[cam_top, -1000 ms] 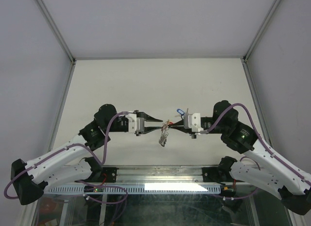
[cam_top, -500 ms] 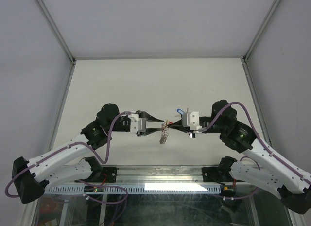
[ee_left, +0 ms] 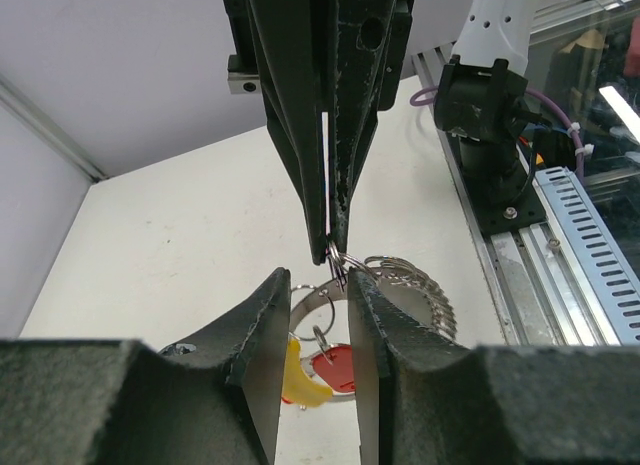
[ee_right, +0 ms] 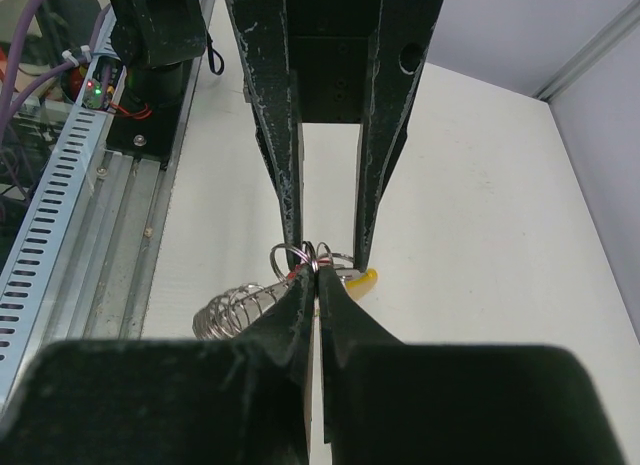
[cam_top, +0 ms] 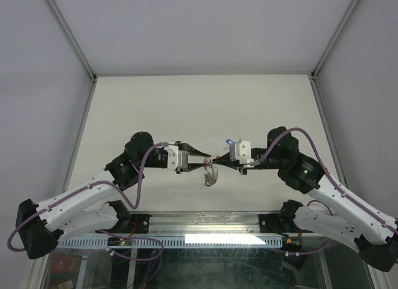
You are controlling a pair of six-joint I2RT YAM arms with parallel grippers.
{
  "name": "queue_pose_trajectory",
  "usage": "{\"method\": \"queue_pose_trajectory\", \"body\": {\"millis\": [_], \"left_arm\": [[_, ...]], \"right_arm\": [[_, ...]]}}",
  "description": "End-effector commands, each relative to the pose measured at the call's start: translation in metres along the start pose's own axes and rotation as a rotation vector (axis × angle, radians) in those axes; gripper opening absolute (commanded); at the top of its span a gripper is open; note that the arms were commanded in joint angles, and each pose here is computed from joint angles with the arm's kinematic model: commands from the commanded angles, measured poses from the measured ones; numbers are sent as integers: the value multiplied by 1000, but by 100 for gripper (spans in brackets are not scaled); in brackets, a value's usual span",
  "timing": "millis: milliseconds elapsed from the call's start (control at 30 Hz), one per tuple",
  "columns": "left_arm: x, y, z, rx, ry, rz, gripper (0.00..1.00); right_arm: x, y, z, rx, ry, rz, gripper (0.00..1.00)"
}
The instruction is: Put the keys on the keyring
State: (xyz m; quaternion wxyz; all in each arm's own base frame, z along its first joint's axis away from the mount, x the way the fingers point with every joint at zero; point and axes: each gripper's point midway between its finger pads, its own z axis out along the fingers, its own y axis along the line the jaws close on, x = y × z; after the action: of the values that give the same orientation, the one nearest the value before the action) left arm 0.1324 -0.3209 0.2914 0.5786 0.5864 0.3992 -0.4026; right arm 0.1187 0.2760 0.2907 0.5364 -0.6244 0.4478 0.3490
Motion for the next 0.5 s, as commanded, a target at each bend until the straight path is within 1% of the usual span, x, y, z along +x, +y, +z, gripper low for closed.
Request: {"method": "queue_pose_trajectory", "body": {"millis": [0,133,300,467], "left_arm": [[-27,0,3,26,-89,66,29],[-28,1,3,23,-92,61,29],[-22,5,5,5,-73,45,22],[-11,7,6,-3,-27,26,22]], "right_arm": [[-34,-17,-2,56,-82,-54,0],[-33,-16,-2,52,-79,-45,0],[-33,-15,-1,46,-81,-45,0],[-34,-14,-2,45,-85,-52,0]]}}
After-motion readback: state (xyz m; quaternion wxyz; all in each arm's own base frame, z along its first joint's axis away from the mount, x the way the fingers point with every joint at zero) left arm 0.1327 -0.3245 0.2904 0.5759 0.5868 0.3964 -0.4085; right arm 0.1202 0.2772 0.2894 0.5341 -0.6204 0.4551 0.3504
